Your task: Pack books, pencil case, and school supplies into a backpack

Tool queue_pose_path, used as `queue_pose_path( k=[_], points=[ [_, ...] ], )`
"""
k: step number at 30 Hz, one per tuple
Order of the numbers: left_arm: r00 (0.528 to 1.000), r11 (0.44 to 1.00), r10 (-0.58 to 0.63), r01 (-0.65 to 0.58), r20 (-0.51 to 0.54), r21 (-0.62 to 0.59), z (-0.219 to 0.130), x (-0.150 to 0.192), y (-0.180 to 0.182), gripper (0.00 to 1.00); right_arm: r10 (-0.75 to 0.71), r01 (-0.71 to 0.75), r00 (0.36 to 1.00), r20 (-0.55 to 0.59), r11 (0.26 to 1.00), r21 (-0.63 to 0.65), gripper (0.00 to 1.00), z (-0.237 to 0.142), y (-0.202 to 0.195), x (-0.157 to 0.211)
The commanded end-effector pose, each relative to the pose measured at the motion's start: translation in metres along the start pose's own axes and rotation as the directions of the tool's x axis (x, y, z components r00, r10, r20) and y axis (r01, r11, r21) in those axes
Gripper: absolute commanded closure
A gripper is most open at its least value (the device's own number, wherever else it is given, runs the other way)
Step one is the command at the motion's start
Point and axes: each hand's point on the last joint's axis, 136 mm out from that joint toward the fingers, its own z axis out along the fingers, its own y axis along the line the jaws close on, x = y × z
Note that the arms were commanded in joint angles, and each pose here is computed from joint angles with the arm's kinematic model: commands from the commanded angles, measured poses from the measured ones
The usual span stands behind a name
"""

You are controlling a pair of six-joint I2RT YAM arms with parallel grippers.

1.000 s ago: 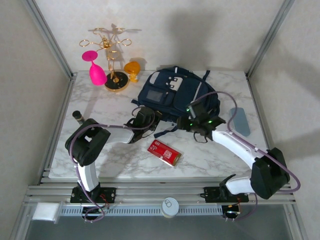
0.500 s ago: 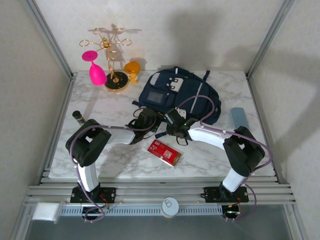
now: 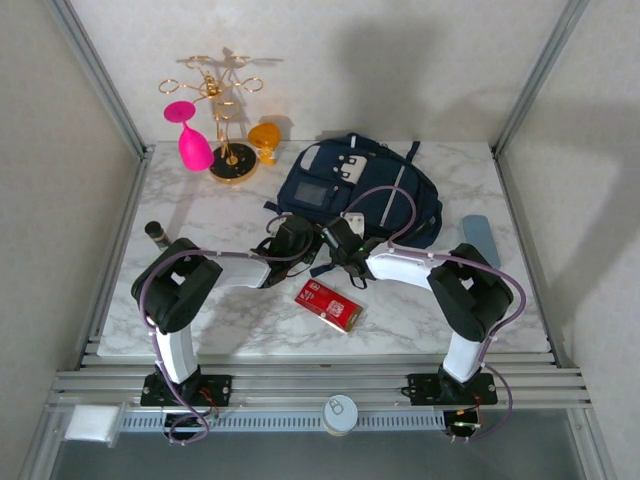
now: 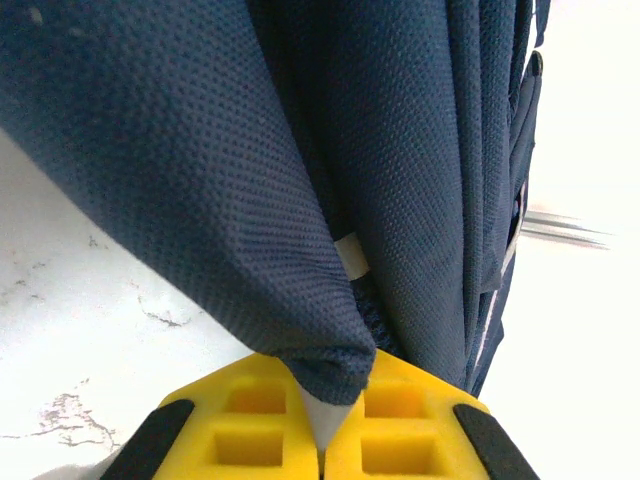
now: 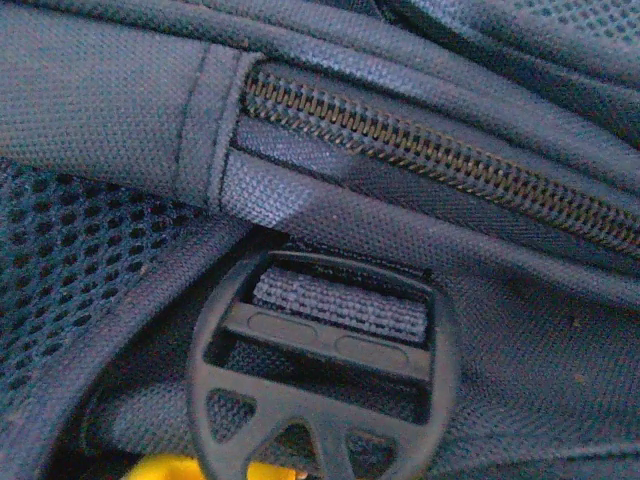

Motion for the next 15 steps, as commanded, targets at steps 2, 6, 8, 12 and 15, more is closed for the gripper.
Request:
queue_pose_path(
  k=[2,6,8,12,15],
  points=[
    [0.996,0.991,0.001,0.011,-0.087,0.132,-0.013,0.023,-0.05,1.0,-0.042,0.038,0.995,0.095,0.998,0.045,0.84,0.004,0.0,-0.021],
    [0.996,0.991,-0.001,0.012,-0.088,0.13,-0.011,0.022,-0.048,1.0,-0.052,0.049,0.994,0.092,0.998,0.034,0.93,0.0,-0.002,-0.018],
    [0.996,0.991,-0.005,0.017,-0.086,0.13,-0.011,0.02,-0.047,1.0,-0.06,0.056,0.994,0.088,0.997,0.047,0.97,-0.005,-0.007,-0.018],
    [0.998,0.993,0.0,0.007,-0.057,0.117,-0.013,0.007,-0.043,1.0,-0.077,0.076,0.996,0.049,0.997,0.023,1.0,-0.016,-0.013,-0.006],
    [1.0,0.994,-0.002,0.006,-0.032,0.113,-0.015,-0.013,-0.04,1.0,-0.089,0.089,0.996,-0.011,0.996,0.012,1.0,-0.024,-0.024,0.011]
  ],
)
